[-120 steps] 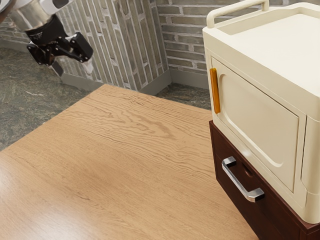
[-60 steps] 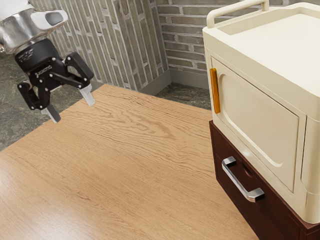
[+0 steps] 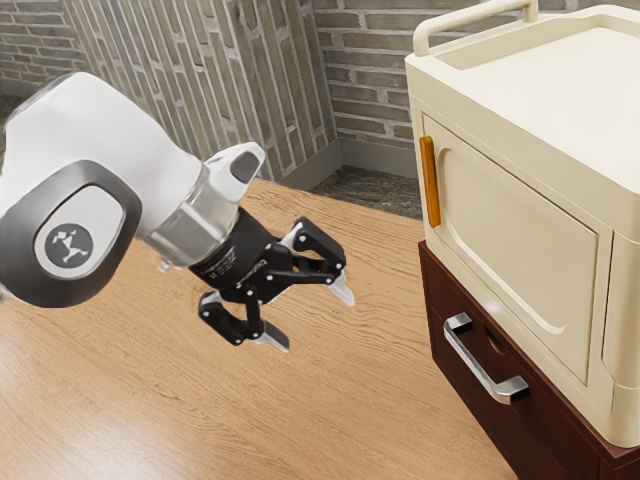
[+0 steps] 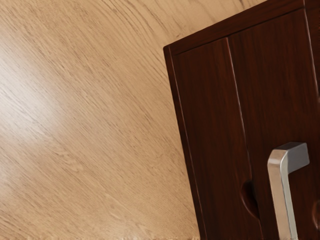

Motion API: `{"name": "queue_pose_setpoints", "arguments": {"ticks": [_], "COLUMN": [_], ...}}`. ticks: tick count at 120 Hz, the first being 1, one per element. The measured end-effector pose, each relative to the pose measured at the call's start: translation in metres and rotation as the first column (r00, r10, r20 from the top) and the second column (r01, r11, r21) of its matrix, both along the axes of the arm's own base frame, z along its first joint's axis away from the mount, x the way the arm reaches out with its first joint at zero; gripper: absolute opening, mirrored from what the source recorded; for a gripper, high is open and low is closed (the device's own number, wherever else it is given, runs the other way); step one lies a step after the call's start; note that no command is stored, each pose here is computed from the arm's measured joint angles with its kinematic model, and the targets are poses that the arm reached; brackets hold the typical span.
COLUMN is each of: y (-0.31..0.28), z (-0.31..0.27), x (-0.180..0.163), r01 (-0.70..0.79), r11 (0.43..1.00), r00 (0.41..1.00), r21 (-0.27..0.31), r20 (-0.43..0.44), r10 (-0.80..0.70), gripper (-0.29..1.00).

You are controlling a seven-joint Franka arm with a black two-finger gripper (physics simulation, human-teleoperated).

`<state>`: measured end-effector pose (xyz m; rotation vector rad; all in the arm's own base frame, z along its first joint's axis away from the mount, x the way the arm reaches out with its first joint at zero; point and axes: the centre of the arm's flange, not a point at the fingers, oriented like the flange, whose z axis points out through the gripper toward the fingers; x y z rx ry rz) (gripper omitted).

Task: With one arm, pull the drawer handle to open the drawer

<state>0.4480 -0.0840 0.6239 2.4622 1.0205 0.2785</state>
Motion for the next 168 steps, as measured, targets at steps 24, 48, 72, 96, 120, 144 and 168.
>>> {"name": "queue_pose_setpoints", "arguments": {"ticks": [24, 48, 72, 96, 120, 144, 168], "y": [-0.026, -0.037, -0.058, -0.082, -0.089, -0.100, -0.110], "z": [-0.006, -0.011, -0.036, -0.043, -0.058, -0.067, -0.074], "x": [-0.004, -0.003, 0.014, 0.022, 0.036, 0.044, 0.047], "r01": [-0.064, -0.152, -0.208, -0.226, -0.256, -0.260, -0.262], "r11": [0.995, 0.981, 0.969, 0.962, 0.952, 0.948, 0.946], "r00": [0.997, 0.988, 0.978, 0.973, 0.965, 0.962, 0.962], "r21": [-0.072, -0.116, -0.131, -0.151, -0.169, -0.182, -0.190], "r20": [0.034, 0.002, -0.025, 0.012, 0.021, 0.032, 0.033], "r10": [0.067, 0.154, 0.207, 0.231, 0.263, 0.270, 0.272], "gripper": [0.59, 0.52, 0.48, 0.40, 0.32, 0.28, 0.25]}}
